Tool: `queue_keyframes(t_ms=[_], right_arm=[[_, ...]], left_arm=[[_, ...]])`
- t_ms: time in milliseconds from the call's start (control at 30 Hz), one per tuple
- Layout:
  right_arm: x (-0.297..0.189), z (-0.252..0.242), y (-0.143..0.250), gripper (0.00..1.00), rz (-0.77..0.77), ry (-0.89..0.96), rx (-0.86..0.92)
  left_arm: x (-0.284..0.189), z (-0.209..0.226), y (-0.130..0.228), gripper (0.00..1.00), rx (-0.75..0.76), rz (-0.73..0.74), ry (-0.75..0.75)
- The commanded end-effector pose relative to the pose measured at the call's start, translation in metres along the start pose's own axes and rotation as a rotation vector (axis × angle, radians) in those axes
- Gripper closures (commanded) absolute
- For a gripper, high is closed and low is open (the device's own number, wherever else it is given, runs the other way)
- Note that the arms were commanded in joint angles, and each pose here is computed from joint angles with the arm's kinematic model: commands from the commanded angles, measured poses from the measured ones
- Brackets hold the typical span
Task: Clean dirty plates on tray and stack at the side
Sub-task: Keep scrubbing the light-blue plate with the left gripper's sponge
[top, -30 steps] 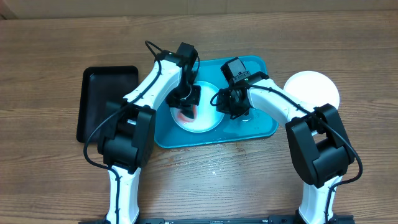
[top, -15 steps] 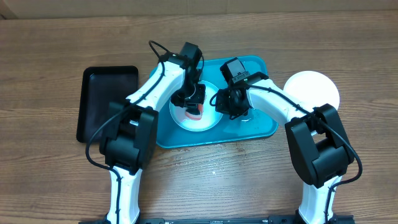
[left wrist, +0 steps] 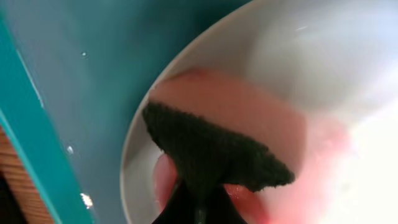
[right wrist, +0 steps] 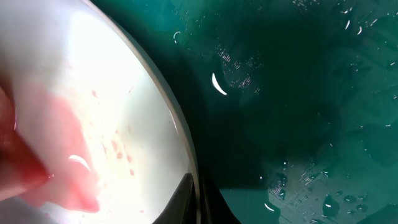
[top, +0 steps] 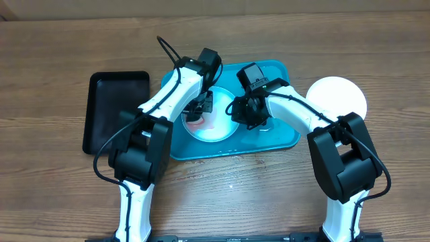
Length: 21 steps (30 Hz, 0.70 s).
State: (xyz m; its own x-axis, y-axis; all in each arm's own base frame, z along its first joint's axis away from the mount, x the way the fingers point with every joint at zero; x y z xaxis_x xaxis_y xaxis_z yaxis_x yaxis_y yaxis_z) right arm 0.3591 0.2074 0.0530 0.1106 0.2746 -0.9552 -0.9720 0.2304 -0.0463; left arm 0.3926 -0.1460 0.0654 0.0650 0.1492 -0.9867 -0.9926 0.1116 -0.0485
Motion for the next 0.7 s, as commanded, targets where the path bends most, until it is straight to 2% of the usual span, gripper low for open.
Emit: queue_keyframes(t_ms=[0, 167, 300, 467, 667], right_arm=[[0.022, -0.023, 0.015, 0.96, 0.050, 0.101, 0.009], [0.023, -0.022, 0.014, 0.96, 0.045, 0.097, 0.008], [0.023, -0.022, 0.014, 0.96, 0.045, 0.096, 0.008], [0.023, -0.022, 0.014, 0.96, 0.046, 0.097, 0.009], [0.023, -0.022, 0.014, 0.96, 0.046, 0.097, 0.009]], left_arm=[[0.003, 0.003, 0.009, 0.96, 0.078, 0.064, 0.039], [-0.005, -0.020, 0.029, 0.96, 0.207, 0.171, 0.258], [-0.011, -0.035, 0.035, 0.96, 0.264, 0.194, 0.399], [-0.010, -0.040, 0.021, 0.96, 0.266, 0.116, 0.416], [-0.009, -0.046, -0.012, 0.89, 0.256, -0.056, 0.418]])
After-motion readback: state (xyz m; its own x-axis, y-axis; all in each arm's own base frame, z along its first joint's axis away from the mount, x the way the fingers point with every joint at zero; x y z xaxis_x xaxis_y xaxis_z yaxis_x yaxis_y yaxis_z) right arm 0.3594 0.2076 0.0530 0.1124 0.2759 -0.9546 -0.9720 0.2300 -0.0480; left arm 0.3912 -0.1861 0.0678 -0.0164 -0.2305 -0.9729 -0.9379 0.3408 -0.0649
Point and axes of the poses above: each gripper's point midway between its finger pads, its own x axis out along the fingers, its own z axis along the line the jaws close on, y = z × x, the point moved 5 cm from there along -x, back along the fingers, and after that the axes turned 5 degrees about x, right-handed, at the moved point
